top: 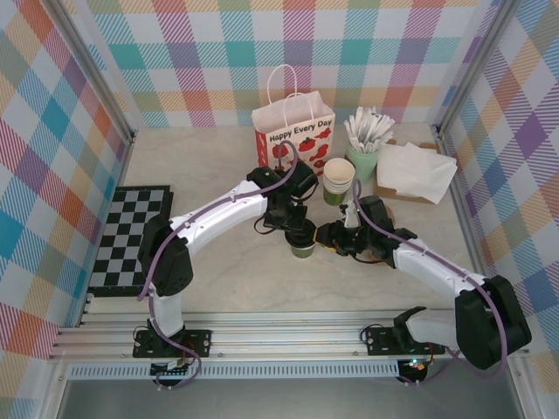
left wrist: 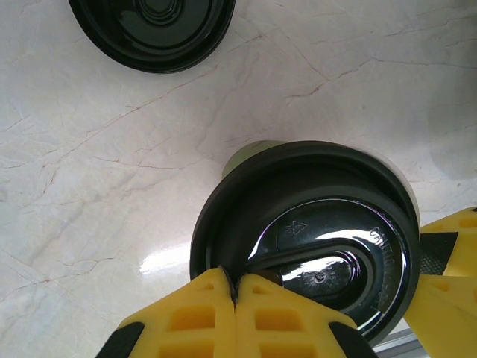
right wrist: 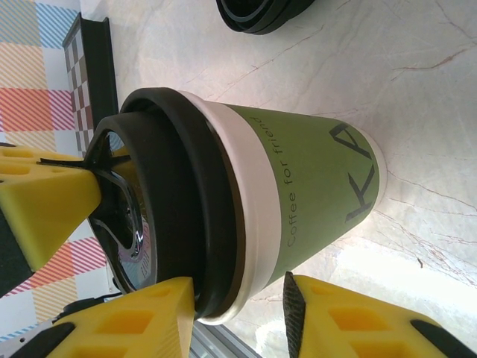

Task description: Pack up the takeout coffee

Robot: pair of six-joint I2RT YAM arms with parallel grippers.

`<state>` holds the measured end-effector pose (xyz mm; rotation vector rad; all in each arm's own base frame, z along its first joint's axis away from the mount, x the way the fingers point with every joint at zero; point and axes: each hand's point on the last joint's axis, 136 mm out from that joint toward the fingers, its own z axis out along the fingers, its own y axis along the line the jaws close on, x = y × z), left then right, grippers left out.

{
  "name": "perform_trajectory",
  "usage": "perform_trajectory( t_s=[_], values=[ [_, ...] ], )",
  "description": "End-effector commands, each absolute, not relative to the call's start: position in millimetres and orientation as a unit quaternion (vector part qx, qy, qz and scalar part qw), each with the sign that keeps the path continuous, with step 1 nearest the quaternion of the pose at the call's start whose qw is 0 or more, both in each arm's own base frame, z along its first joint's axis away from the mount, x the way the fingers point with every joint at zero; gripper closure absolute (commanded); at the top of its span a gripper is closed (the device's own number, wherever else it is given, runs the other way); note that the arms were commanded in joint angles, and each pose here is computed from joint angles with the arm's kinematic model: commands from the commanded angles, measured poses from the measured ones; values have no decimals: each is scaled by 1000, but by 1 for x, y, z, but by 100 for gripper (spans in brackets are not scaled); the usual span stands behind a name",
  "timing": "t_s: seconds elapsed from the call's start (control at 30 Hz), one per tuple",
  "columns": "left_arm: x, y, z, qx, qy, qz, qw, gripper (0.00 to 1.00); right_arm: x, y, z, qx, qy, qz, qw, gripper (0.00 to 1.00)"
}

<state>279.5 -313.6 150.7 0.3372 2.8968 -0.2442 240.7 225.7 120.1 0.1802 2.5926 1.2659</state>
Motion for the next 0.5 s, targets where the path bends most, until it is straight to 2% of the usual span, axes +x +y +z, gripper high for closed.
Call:
perform_trajectory(
  t_s=[0.0, 0.47],
  values=[
    [276, -322, 164, 127, 980, -96, 119, 100, 243, 226, 137, 48, 884, 443, 144, 60],
    [276, -322, 178, 130, 978, -107, 125, 100, 242, 208, 151, 74, 886, 422, 178, 46]
  ],
)
